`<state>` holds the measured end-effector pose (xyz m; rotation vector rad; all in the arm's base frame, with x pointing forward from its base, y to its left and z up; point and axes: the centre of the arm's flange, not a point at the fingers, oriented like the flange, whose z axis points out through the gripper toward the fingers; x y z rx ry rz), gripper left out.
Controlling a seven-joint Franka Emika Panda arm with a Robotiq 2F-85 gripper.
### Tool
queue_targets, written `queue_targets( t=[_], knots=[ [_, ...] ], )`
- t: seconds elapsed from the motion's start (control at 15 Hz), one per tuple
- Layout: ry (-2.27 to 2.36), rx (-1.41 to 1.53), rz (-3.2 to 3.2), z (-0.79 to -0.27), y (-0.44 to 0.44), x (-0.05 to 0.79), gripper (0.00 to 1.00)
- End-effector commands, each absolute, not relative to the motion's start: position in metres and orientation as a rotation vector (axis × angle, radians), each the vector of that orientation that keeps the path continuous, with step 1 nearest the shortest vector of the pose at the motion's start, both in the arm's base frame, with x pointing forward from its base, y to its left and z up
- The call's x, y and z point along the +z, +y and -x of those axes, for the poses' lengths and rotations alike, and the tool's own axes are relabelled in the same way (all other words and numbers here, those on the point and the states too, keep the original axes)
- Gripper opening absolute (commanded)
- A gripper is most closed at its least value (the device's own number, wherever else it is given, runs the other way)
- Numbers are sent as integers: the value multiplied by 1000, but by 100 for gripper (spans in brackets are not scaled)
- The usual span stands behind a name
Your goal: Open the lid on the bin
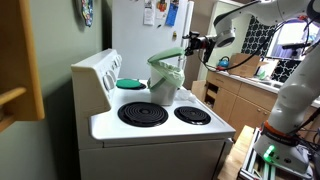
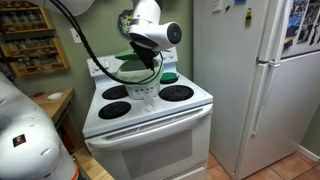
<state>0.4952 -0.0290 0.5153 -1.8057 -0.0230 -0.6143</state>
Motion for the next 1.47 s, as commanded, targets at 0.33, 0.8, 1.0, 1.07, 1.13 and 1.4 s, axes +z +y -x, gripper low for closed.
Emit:
queue_targets(
  t=[0.33,0.8,1.0,1.07,1.13,1.4],
  knots=[
    [-102,-669,1870,-537,-14,551,100],
    [-177,-592,1858,-566,11,559,100],
    [-203,-513,1822,-566,32,565,100],
    [-216,-501,1813,-566,37,567,100],
    [-230,-497,1802,-566,41,570,100],
    [-323,-540,1760,-569,57,588,100]
  ],
)
